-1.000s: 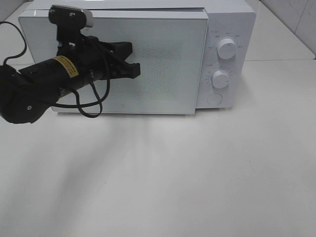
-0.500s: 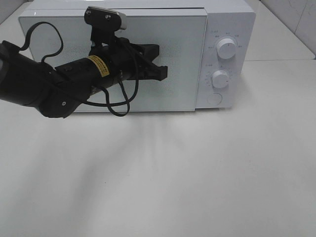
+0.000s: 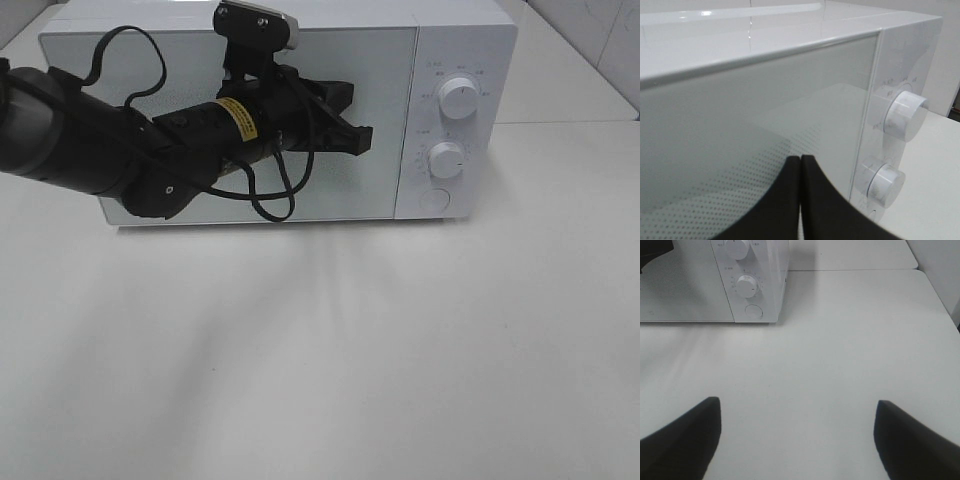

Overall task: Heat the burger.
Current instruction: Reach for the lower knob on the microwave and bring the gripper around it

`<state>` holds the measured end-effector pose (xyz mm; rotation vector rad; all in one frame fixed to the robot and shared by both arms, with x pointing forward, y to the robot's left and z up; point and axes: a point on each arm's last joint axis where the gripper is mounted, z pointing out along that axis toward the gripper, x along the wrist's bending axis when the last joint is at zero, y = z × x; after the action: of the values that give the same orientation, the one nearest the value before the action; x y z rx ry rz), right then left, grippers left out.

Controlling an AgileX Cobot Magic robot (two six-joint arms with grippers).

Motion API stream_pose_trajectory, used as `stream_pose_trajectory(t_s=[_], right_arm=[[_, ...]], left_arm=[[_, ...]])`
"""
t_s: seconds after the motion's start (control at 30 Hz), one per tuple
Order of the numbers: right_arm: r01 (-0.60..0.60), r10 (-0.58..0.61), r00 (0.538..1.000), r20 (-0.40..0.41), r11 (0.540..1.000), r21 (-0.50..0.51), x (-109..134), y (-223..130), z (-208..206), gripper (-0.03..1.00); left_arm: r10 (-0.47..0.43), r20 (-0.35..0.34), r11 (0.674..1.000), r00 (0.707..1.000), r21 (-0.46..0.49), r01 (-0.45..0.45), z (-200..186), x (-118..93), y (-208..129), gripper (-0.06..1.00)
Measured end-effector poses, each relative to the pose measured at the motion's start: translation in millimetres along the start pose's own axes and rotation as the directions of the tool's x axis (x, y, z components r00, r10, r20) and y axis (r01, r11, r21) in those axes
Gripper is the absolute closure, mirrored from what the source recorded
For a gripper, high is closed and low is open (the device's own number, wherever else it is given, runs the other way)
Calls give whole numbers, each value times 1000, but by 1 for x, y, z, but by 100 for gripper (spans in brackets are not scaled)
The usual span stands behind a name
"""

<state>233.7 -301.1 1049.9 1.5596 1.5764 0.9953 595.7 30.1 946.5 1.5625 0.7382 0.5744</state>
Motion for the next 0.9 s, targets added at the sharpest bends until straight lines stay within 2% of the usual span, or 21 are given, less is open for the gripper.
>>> stream_pose_trajectory(t_s=[0.3, 0.37, 0.47, 0.53, 0.57, 0.6, 0.63, 0.67, 0.7, 0.73, 0.77, 0.8, 0.83, 0.87, 0.9], right_arm=[[0, 0, 1000, 0, 1000, 0, 0, 0, 0, 22], [0, 0, 1000, 0, 1000, 0, 0, 0, 0, 22], [0, 0, 1000, 0, 1000, 0, 0, 0, 0, 22], [0, 0, 1000, 0, 1000, 0, 0, 0, 0, 22], [0, 0, 1000, 0, 1000, 0, 0, 0, 0, 22], [0, 0, 1000, 0, 1000, 0, 0, 0, 0, 22], [0, 0, 1000, 0, 1000, 0, 0, 0, 0, 22], [0, 0, 1000, 0, 1000, 0, 0, 0, 0, 22], [0, 0, 1000, 0, 1000, 0, 0, 0, 0, 22], [0, 0, 1000, 0, 1000, 0, 0, 0, 0, 22], [0, 0, 1000, 0, 1000, 0, 0, 0, 0, 22], [0, 0, 1000, 0, 1000, 0, 0, 0, 0, 22], [0, 0, 1000, 0, 1000, 0, 0, 0, 0, 22], [0, 0, 1000, 0, 1000, 0, 0, 0, 0, 22], [0, 0, 1000, 0, 1000, 0, 0, 0, 0, 22]], left_arm=[[-48, -14, 995, 999, 87, 49, 4, -18, -5, 94], [-69, -11, 987, 998, 146, 70, 4, -32, -9, 88], [-68, -3, 984, 998, 162, 67, 4, -37, -9, 85], [-60, 24, 976, 998, 211, 54, -1, -53, -2, 62], [-60, 24, 976, 998, 211, 54, -1, -53, -2, 62], [-60, 27, 974, 998, 220, 52, -3, -56, 1, 53], [-56, 33, 965, 998, 258, 45, -6, -62, 4, 33], [-56, 33, 965, 998, 258, 45, -6, -62, 4, 33], [-55, 31, 957, 998, 288, 44, -8, -64, 4, 25], [-50, 25, 936, 998, 351, 38, -13, -66, 6, 10], [-50, 25, 936, 998, 351, 38, -13, -66, 6, 10], [-49, 17, 921, 999, 389, 38, -17, -66, 7, 4], [-45, 2, 887, 999, 460, 39, -24, -66, 9, -1], [-45, 2, 887, 999, 460, 39, -24, -66, 9, -1], [-41, -5, 869, 999, 493, 38, -28, -65, 12, -3]])
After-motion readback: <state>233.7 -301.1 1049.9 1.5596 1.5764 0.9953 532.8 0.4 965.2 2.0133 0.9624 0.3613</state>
